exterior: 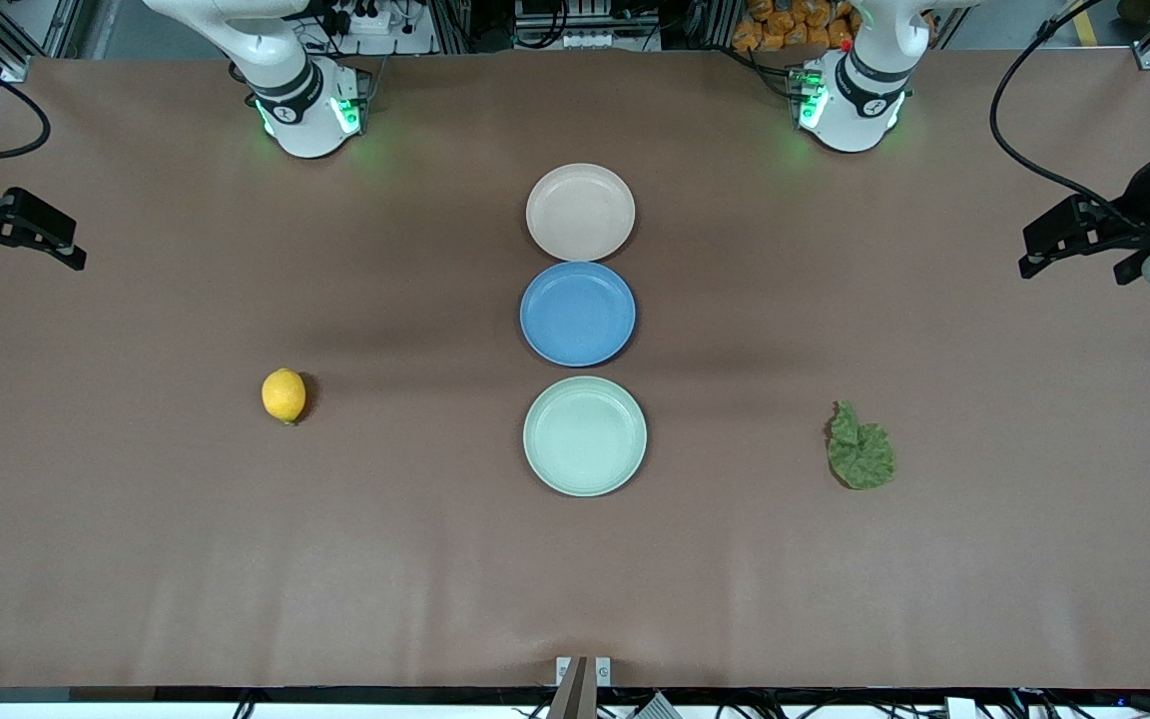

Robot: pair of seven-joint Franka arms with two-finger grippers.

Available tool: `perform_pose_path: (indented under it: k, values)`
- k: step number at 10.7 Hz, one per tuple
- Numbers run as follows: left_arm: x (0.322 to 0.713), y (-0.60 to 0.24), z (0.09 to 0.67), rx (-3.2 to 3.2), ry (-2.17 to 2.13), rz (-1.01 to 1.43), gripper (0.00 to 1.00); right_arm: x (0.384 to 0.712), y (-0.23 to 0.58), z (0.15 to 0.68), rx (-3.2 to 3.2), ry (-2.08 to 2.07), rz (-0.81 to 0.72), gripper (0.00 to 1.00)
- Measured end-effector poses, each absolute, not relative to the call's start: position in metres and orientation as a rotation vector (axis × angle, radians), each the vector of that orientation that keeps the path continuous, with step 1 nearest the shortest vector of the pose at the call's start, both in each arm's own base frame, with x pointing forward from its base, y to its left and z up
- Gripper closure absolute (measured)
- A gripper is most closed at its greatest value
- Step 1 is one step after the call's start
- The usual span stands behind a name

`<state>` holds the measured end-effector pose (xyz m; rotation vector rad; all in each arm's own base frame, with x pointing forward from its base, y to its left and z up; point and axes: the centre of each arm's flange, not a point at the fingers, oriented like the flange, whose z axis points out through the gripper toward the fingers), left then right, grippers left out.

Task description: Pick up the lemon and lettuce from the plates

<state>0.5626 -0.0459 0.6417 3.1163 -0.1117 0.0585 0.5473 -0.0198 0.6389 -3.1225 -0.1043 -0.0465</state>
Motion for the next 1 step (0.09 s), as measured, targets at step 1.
perform_pose_path:
  k: [1]
  values:
    - [0.5612,-0.0456,0.64,3.117,-0.107,0.034,0.0,0.5473,-0.0198,0.6389,-3.123,-0.104,-0.046,0.0]
